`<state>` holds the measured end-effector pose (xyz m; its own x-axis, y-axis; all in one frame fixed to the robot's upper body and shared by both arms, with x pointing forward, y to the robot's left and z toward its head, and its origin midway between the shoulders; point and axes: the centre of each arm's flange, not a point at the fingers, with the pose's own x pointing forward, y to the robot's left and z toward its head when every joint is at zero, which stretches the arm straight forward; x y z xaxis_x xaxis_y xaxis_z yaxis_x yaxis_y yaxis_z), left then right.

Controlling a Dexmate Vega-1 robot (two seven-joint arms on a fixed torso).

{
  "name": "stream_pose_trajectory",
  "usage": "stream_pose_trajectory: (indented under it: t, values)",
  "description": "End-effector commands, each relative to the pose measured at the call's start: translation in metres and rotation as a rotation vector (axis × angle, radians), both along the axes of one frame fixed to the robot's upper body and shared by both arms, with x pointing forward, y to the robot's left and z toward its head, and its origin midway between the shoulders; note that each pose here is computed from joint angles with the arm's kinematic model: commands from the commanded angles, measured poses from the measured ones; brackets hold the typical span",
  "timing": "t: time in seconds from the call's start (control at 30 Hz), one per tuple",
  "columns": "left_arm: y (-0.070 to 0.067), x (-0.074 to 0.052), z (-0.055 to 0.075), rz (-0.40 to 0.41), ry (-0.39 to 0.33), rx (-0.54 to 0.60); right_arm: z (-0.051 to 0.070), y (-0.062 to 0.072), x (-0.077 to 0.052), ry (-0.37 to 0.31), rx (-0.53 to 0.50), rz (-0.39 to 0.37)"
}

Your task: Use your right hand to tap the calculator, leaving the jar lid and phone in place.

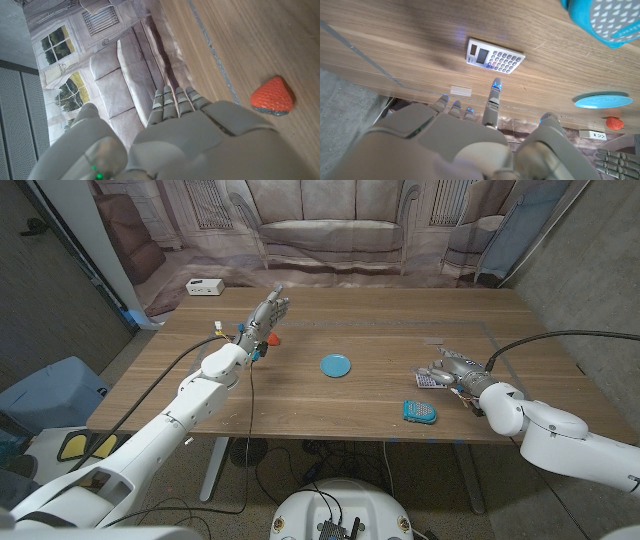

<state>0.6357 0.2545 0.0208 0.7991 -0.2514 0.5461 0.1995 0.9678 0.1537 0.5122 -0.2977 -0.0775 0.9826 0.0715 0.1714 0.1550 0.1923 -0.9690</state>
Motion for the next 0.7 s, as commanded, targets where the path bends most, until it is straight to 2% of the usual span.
stream_pose_trajectory:
  t: [0.03, 0.7]
  values:
    - [-0.0005, -0.0011, 0.0023, 0.000, -0.005, 0.003, -0.0033, -0.0023, 0.0034, 0.009, 0.003, -0.011]
    - [-0.0025, -0.0003, 0.0033, 0.000, -0.006, 0.007, -0.0102, -0.0047, 0.0099, 0.031, -0.004, -0.024]
